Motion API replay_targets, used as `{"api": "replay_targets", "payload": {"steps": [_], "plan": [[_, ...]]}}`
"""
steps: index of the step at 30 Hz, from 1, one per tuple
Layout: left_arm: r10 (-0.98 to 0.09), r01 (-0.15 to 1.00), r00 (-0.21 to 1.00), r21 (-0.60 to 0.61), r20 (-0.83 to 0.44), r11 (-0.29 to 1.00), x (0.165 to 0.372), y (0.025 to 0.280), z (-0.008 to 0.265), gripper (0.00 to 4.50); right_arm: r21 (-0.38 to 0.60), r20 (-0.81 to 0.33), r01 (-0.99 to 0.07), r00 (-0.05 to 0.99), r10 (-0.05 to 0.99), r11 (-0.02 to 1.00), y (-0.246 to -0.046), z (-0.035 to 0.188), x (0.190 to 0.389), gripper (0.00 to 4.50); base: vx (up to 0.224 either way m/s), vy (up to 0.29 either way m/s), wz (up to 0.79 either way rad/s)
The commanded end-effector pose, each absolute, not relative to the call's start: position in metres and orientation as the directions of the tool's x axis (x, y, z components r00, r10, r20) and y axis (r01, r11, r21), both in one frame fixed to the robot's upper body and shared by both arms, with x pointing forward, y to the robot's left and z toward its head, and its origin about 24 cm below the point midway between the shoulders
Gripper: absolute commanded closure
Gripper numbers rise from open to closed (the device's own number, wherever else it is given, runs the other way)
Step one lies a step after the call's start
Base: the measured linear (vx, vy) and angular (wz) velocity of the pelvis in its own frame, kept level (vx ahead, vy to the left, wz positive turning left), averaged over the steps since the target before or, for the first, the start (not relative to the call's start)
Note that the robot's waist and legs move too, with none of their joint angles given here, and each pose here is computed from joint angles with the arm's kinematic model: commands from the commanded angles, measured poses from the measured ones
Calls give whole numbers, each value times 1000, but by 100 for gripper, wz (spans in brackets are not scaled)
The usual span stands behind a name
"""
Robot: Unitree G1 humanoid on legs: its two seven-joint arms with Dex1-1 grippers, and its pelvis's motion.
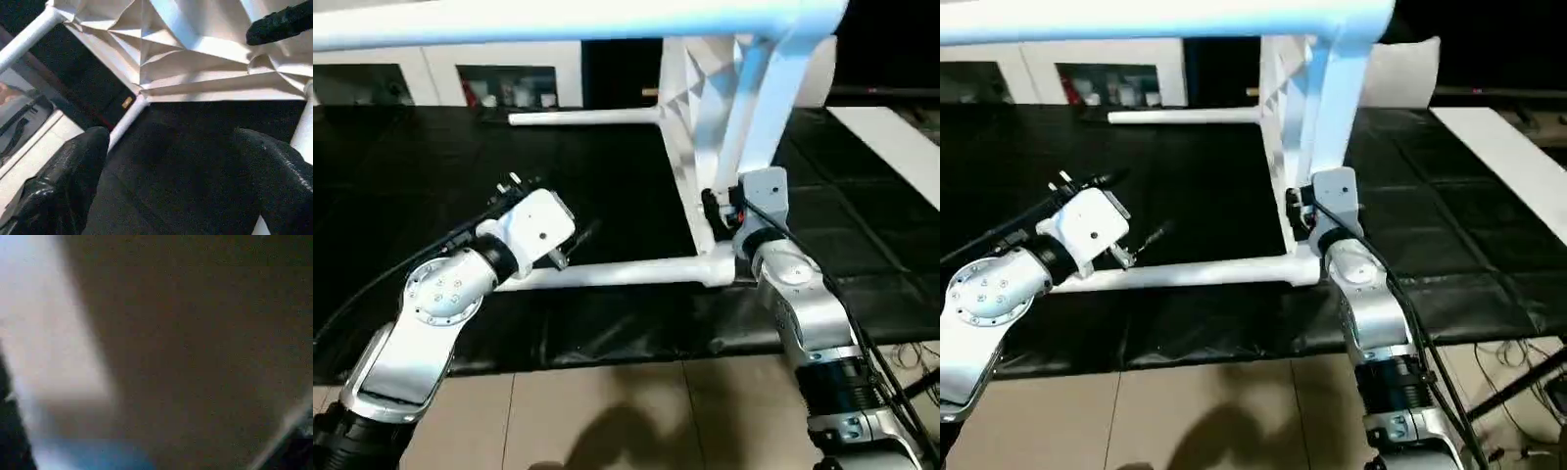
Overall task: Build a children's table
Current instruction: Flip table
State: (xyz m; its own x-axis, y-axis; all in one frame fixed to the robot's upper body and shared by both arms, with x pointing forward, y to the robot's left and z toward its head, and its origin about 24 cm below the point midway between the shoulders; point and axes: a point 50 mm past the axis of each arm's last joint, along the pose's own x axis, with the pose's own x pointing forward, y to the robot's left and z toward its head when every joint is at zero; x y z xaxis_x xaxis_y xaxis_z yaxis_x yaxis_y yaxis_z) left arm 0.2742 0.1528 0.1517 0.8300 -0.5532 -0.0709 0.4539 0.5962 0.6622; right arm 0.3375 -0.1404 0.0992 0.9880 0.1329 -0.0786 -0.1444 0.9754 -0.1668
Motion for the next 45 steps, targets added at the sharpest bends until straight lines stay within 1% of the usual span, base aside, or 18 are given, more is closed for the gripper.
{"api": "replay_targets", "payload": {"steps": [1, 4, 5, 7, 10, 11, 12, 15, 17, 19, 20, 21, 23, 24, 31, 37, 39, 45], "plan": [[-569, 463, 819, 673, -75, 577, 271, 151, 153, 0, -188, -79, -134, 989, 121, 973, -142, 102, 338, 45, 0, 0, 0], [-564, 450, 824, 679, -65, 580, 271, 152, 155, 0, -185, -88, -140, 988, 126, 973, -141, 98, 337, 67, 0, 0, 0], [-563, 412, 826, 694, -11, 591, 272, 151, 159, 0, -171, -88, -149, 987, 136, 974, -139, 96, 337, 75, 0, 0, 0], [-561, 393, 828, 706, 6, 588, 272, 151, 159, 0, -169, -87, -153, 986, 140, 974, -138, 95, 337, 75, 0, 0, 0], [-539, 330, 841, 749, 44, 575, 273, 153, 158, 0, -175, -83, -152, 987, 139, 973, -137, 96, 337, 114, 0, 0, 0], [-484, 189, 861, 785, 157, 590, 277, 158, 165, 0, -180, -83, -152, 987, 138, 972, -137, 96, 337, 117, 0, 0, 0], [-484, 189, 861, 785, 157, 590, 277, 158, 165, 0, -180, -83, -152, 987, 138, 972, -137, 96, 337, 126, 0, 0, 0], [-420, 64, 869, 782, 262, 620, 280, 165, 173, 0, -193, -81, -154, 987, 140, 969, -137, 97, 338, 163, 0, 0, 0], [-415, -2, 860, 814, 298, 581, 278, 169, 176, 0, -206, -77, -156, 987, 143, 966, -137, 98, 338, 172, 0, 0, 0], [-398, -81, 856, 847, 329, 525, 274, 174, 174, 0, -214, -69, -153, 988, 142, 965, -138, 99, 338, 203, 0, 0, 0], [-388, -149, 849, 866, 359, 477, 270, 177, 171, 0, -237, -59, -148, 989, 138, 960, -141, 102, 339, 203, 0, 0, 0], [-380, -229, 830, 871, 407, 434, 266, 179, 172, 0, -264, -48, -143, 990, 135, 954, -143, 105, 340, 217, 0, 0, 0], [-382, -305, 787, 844, 485, 442, 261, 179, 178, 0, -290, -35, -138, 990, 133, 947, -146, 109, 341, 227, 0, 0, 0], [-398, -404, 707, 796, 585, 451, 252, 177, 189, 0, -322, -18, -130, 991, 132, 938, -150, 114, 343, 237, 0, 0, 0], [-398, -617, 547, 675, 737, 404, 249, 174, 227, 0, -450, 27, -101, 992, 126, 887, -164, 135, 347, 240, 0, 0, 0], [-374, -586, 625, 729, 685, 355, 269, 179, 238, 0, -523, 53, -100, 987, 149, 847, -165, 148, 348, 240, 0, 0, 0], [-333, -559, 683, 759, 650, 334, 282, 185, 241, 0, -588, 71, -91, 984, 163, 804, -165, 156, 349, 240, 0, 0, 0], [-302, -526, 732, 788, 611, 321, 298, 188, 248, 0, -676, 99, -67, 979, 180, 734, -165, 170, 349, 239, 0, 0, 0]]}}
